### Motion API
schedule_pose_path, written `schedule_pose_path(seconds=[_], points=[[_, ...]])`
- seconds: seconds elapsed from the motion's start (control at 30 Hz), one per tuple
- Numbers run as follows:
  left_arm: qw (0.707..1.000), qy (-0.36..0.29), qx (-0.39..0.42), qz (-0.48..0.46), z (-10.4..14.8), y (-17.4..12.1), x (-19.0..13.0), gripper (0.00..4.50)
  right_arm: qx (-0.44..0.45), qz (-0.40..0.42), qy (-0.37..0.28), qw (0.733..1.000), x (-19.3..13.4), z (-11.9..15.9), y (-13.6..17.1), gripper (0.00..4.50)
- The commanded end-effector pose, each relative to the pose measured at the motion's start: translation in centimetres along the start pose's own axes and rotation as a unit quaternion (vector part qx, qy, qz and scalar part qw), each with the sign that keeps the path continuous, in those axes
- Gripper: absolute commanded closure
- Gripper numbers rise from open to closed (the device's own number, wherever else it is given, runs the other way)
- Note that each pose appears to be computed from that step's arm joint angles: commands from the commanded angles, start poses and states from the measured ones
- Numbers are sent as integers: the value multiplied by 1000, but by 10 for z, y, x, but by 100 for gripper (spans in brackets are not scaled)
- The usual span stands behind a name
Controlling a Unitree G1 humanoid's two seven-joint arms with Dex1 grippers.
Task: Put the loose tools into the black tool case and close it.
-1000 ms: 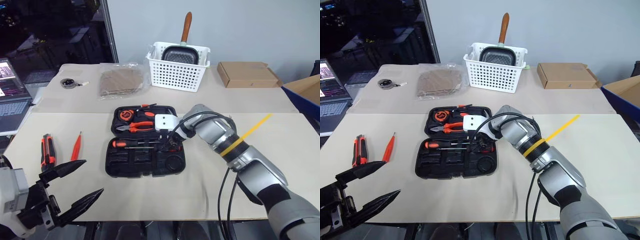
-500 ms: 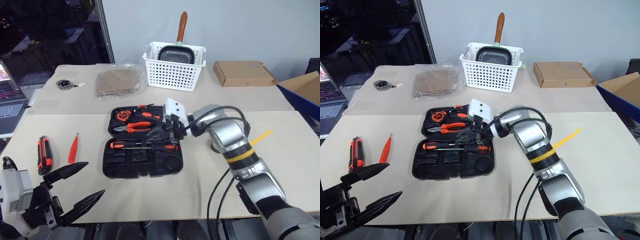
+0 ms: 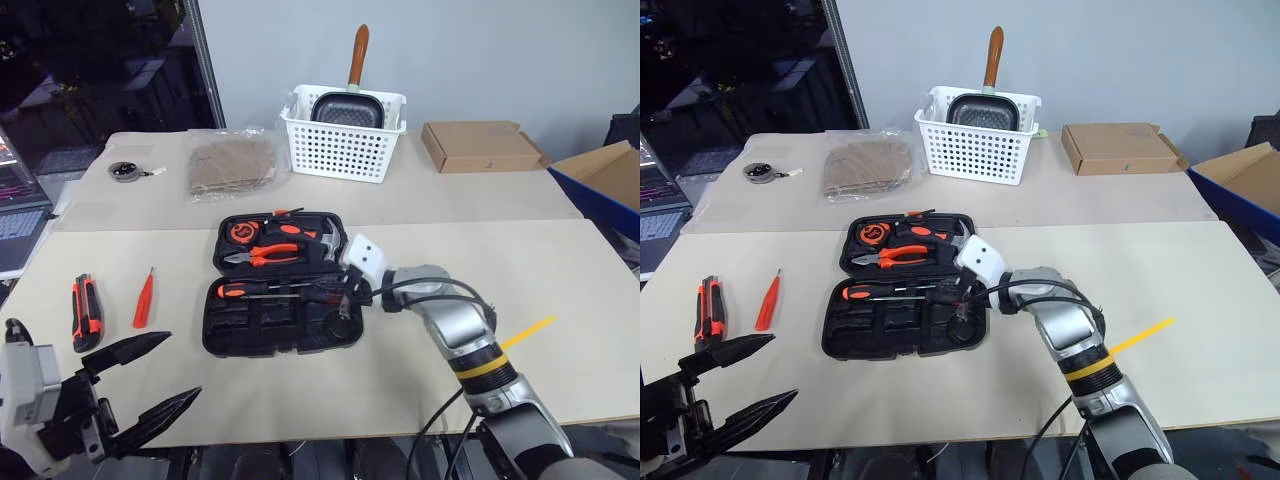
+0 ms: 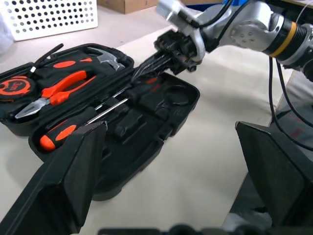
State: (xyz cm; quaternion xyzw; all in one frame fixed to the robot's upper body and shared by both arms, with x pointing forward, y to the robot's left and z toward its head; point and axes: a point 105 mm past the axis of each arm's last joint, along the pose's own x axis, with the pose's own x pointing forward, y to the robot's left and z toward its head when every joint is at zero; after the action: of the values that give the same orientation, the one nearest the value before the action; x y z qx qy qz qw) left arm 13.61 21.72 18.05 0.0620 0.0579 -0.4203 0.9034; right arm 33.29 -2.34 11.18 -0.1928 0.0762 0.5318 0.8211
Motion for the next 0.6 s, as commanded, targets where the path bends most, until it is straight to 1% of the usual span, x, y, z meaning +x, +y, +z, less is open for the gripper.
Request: schedule_pose_path(seconds=[0.03,0.13,0.27,0.33,0.4,0.43,0.5,0.6], points=[[1000,1,16,2,3,0,-3,0,-26,-3,8,1000,7,3,7,445],[1000,3,15,0,2,-1,-3,0,-27,10,53,998,12,-11,16,445],[1000,10,11,-1,-2,-2,-5,0,-50,39,120,991,11,-32,27,445],[1000,17,6,-5,-4,-4,-7,0,-47,49,144,987,9,-38,30,445],[1000,21,2,-7,-6,-5,-7,0,-39,50,152,986,10,-39,31,445],[1000,22,1,-7,-6,-5,-8,0,-35,47,147,987,11,-36,30,445],[1000,22,-1,-2,-7,-4,-9,0,-33,38,106,993,14,-20,26,445],[1000,5,-7,24,-6,0,-10,0,-22,10,5,1000,11,14,17,445]])
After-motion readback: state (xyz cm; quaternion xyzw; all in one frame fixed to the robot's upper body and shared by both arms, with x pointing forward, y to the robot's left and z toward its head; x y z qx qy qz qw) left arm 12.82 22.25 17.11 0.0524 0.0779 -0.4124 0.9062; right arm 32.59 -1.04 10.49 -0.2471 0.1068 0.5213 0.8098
